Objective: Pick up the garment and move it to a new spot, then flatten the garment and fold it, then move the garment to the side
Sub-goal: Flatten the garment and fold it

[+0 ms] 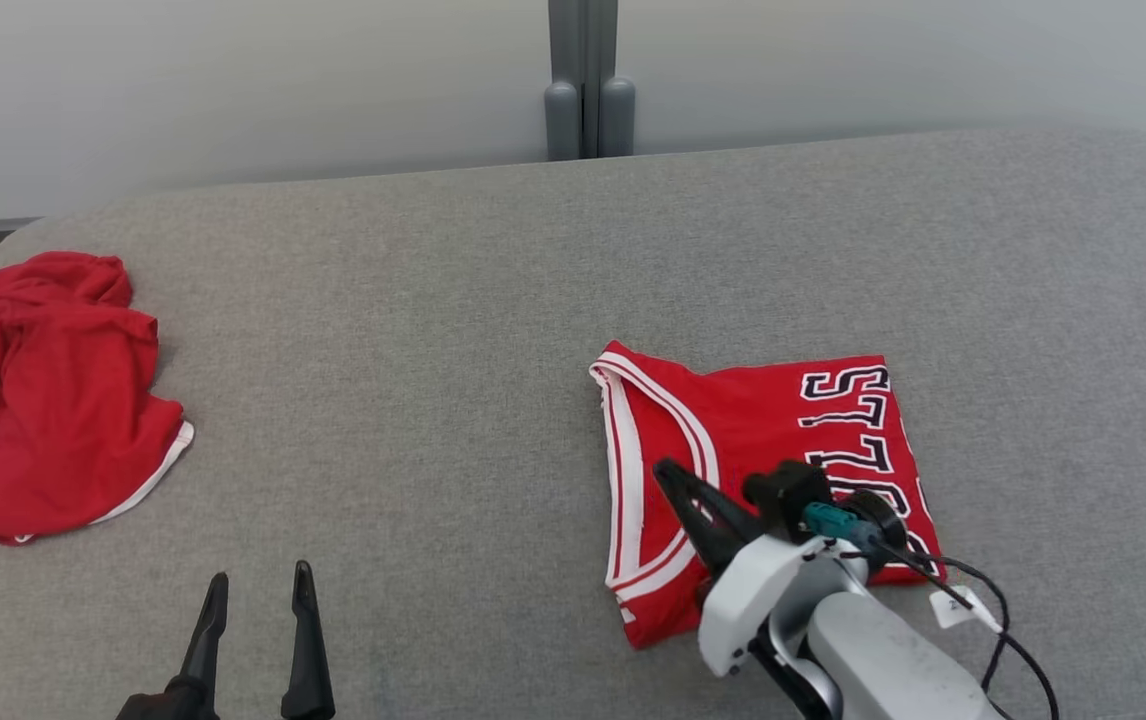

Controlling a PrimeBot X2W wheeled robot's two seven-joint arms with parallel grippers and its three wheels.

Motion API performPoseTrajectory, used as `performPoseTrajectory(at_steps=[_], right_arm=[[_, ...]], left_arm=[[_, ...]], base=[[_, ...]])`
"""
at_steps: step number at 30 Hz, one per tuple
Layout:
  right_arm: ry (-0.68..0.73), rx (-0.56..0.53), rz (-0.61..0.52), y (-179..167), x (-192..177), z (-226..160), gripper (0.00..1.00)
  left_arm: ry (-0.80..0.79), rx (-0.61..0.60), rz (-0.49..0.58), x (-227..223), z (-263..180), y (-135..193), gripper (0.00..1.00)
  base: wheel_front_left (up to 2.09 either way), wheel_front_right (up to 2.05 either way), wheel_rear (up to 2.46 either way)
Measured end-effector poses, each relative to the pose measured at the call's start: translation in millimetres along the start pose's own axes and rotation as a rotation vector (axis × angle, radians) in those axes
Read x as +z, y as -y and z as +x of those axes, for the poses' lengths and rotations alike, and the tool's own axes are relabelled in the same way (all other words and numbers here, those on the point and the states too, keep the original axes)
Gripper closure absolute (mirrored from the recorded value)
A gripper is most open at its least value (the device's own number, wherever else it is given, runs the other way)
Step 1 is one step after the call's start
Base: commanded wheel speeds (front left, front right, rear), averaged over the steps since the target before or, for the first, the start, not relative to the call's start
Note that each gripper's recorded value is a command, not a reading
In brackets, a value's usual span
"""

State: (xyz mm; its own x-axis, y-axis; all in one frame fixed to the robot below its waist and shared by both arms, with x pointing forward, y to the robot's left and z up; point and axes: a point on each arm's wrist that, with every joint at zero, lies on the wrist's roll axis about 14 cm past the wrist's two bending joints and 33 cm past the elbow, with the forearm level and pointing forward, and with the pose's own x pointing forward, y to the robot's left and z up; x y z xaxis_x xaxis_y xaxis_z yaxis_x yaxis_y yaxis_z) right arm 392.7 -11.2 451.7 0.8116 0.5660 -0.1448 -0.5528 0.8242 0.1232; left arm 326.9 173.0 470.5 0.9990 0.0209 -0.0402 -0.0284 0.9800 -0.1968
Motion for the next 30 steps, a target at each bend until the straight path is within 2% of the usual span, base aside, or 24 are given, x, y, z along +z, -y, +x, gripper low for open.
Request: performPoseTrajectory(at_steps=[1,2,10,14,21,30], right_arm=[[0.026,-0.026,-0.003,7.7,6.4,-4.4,0.26],[0.048,-0.055,-0.016,18.0,11.7,-10.7,0.00],[0.197,-0.318,-0.019,88.9,41.9,-78.9,0.00],[0.204,-0.424,-0.038,113.3,38.0,-118.6,0.00],[0.169,-0.498,-0.028,122.3,18.7,-154.4,0.00],[0.145,-0.523,-0.012,124.1,7.9,-164.3,0.00]], left_arm=[[0.002,-0.003,0.001,0.6,0.1,0.8,0.00],[0.004,-0.008,0.002,1.0,0.3,1.8,0.00],[0.012,-0.035,0.021,3.4,-5.9,6.6,0.00],[0.011,-0.046,0.027,3.1,-8.5,8.2,0.00],[-0.009,-0.049,0.034,-3.3,-16.7,7.1,0.00],[-0.014,-0.039,0.040,-5.2,-20.8,4.1,0.00]], base=[[0.00,0.00,0.00],[0.00,0.00,0.00],[0.00,0.00,0.00],[0.00,0.00,0.00],[0.00,0.00,0.00],[0.00,0.00,0.00]])
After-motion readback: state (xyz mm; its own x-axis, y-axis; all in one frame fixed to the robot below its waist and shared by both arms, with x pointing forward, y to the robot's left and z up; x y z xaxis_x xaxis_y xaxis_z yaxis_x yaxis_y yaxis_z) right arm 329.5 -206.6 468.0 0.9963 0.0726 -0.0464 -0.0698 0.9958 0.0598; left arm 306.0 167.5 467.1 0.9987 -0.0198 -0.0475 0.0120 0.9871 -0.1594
